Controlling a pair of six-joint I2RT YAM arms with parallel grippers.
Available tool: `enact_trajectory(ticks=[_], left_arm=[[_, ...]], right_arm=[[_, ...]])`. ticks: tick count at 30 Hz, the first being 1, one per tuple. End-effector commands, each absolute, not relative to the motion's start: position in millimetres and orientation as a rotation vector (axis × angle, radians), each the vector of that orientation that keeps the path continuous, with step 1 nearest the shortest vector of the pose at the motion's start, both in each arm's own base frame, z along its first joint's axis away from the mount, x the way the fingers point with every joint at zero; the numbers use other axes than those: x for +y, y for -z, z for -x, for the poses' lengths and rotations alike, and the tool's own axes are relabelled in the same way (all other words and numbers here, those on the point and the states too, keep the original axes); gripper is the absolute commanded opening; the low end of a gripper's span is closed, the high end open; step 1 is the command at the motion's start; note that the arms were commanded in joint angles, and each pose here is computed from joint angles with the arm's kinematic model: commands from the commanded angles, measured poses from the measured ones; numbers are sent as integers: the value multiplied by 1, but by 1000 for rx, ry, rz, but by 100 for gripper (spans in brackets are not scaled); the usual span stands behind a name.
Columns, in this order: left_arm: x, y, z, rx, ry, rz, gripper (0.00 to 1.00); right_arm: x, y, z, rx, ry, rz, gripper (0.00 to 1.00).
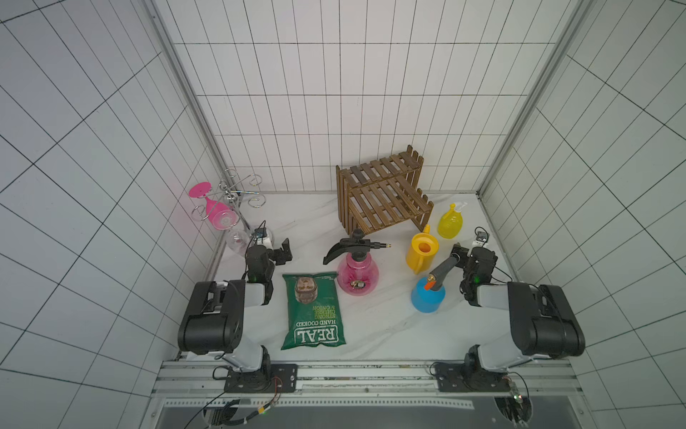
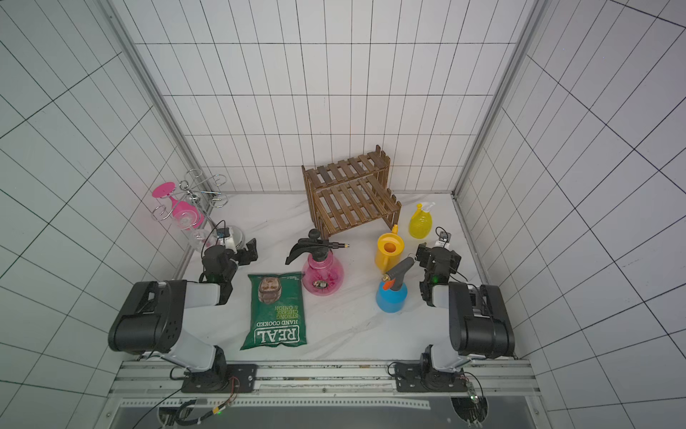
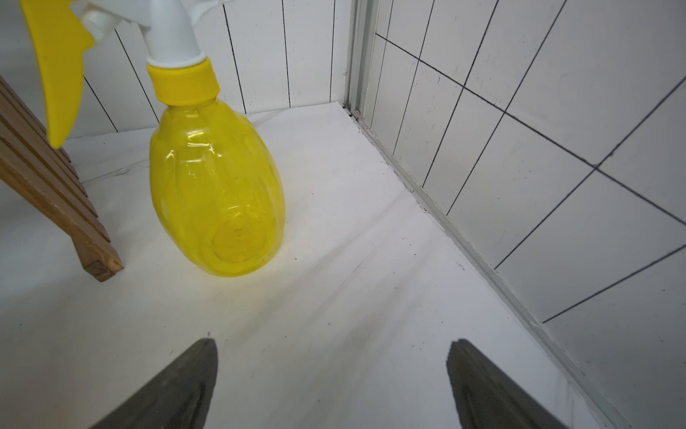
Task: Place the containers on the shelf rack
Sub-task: 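Pick up a container from the center of the board.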
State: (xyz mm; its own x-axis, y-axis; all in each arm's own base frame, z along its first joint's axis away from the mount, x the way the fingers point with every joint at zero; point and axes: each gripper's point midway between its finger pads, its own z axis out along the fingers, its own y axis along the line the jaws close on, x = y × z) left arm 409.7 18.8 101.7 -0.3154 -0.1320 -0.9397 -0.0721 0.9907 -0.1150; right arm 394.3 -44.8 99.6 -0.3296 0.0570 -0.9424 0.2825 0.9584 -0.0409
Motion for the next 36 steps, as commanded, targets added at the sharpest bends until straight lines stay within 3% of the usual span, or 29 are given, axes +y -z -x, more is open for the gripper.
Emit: enact_trajectory(ticks=[1,19,36], left_arm=[[20,-113,-413,1862,50,143,98],[20,-113,-413,1862,50,143,98],[20,-114,-414,1851,53,140,98]], right_arm=[[-45,-97,-393,1906,237,-258,99],[-48,-105,-385,1883,240,-279,99],[-55,-237,-319,1770,228,-340,99]])
